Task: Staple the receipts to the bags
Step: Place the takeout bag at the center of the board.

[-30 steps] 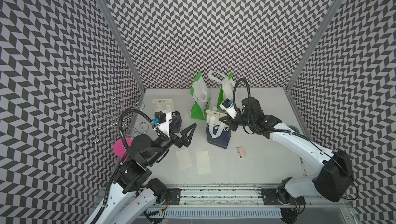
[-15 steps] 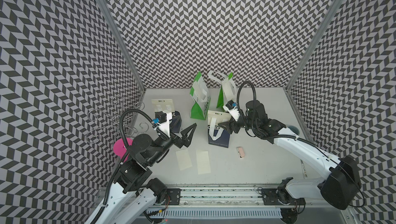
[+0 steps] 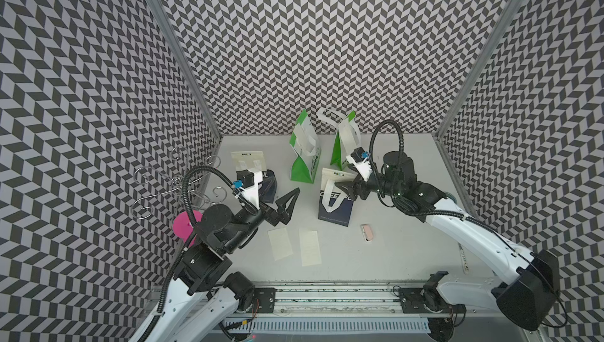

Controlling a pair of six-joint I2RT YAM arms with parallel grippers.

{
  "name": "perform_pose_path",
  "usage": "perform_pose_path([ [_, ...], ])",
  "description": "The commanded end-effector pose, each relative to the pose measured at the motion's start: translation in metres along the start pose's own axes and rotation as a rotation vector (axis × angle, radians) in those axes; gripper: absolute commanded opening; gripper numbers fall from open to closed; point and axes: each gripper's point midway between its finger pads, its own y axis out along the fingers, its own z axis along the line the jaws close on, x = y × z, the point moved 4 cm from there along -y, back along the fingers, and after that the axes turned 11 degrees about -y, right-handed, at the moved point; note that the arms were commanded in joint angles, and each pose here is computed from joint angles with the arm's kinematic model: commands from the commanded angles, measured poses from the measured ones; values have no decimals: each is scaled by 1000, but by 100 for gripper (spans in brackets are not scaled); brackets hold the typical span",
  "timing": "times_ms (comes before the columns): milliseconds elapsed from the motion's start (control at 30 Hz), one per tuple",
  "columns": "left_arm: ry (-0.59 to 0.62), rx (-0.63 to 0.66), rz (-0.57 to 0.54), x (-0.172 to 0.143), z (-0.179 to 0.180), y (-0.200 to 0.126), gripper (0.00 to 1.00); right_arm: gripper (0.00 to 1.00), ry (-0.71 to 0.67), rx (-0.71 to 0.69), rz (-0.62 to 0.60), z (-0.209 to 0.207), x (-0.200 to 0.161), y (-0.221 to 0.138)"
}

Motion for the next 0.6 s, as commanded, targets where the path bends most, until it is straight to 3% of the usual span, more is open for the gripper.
perform_pose_path([
  [0, 1, 7, -33, 13, -3, -4, 100, 83, -37, -61, -110, -7, 35, -14],
  [367, 10, 25, -59, 22, -4, -8, 100, 84, -26, -178, -295, -13, 92, -59],
  [567, 17, 38, -128, 40, -8, -23, 100, 83, -10, -104, -356, 41, 102, -72],
])
